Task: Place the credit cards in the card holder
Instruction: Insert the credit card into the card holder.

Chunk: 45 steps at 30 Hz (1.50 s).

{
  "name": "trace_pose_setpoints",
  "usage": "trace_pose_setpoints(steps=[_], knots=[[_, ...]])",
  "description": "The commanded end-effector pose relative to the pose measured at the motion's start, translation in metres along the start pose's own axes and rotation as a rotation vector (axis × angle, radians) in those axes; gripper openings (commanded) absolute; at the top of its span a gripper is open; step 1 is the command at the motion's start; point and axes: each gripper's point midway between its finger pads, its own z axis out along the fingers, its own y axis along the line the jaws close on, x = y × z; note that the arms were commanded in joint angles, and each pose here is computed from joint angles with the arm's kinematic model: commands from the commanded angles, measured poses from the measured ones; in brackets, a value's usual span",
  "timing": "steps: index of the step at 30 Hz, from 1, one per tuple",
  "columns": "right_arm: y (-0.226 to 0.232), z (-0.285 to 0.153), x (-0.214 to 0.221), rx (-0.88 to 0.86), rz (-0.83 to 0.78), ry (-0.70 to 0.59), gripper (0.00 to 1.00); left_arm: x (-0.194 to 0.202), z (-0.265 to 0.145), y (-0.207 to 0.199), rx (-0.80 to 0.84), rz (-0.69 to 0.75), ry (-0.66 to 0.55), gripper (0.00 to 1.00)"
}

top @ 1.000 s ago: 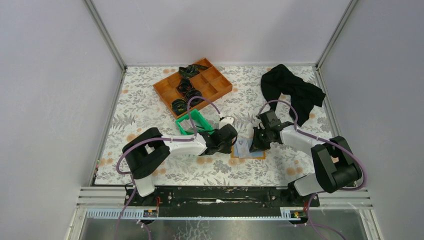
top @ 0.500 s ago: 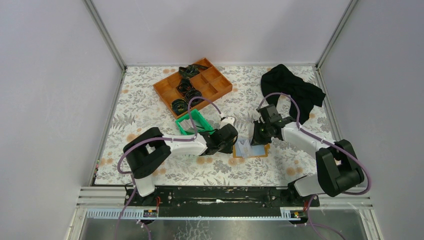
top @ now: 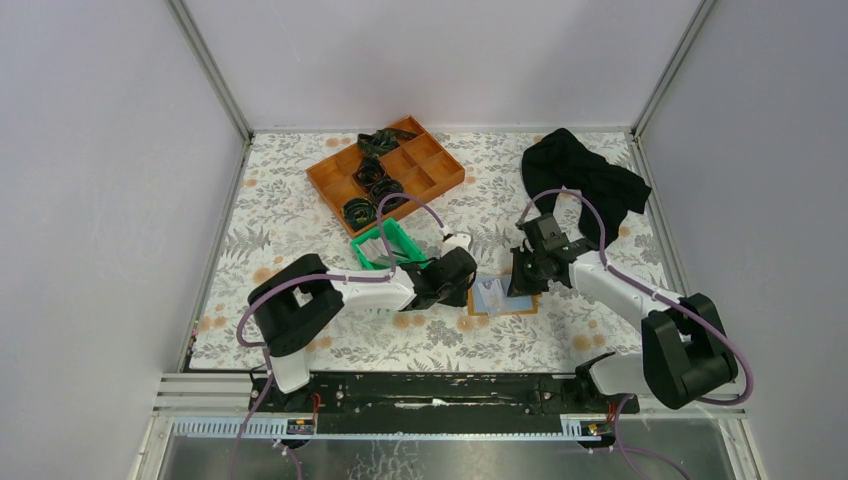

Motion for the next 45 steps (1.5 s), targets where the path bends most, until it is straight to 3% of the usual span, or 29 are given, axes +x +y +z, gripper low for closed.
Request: trace_pose_setpoints(steps=[1, 20, 45], knots=[[0.003, -0.010, 0.009, -0.012, -0.048, -0.001, 0.03, 0.055, 0.008, 0.027, -0.079, 0.039, 0.175, 0.33], [0.011, 0.000, 0.041, 0.002, -0.014, 0.070, 0.00, 0.056, 0.009, 0.027, -0.079, 0.042, 0.187, 0.33], [0.020, 0.020, 0.049, -0.014, -0.032, 0.098, 0.00, 0.061, 0.010, 0.027, -0.077, 0.045, 0.201, 0.33]])
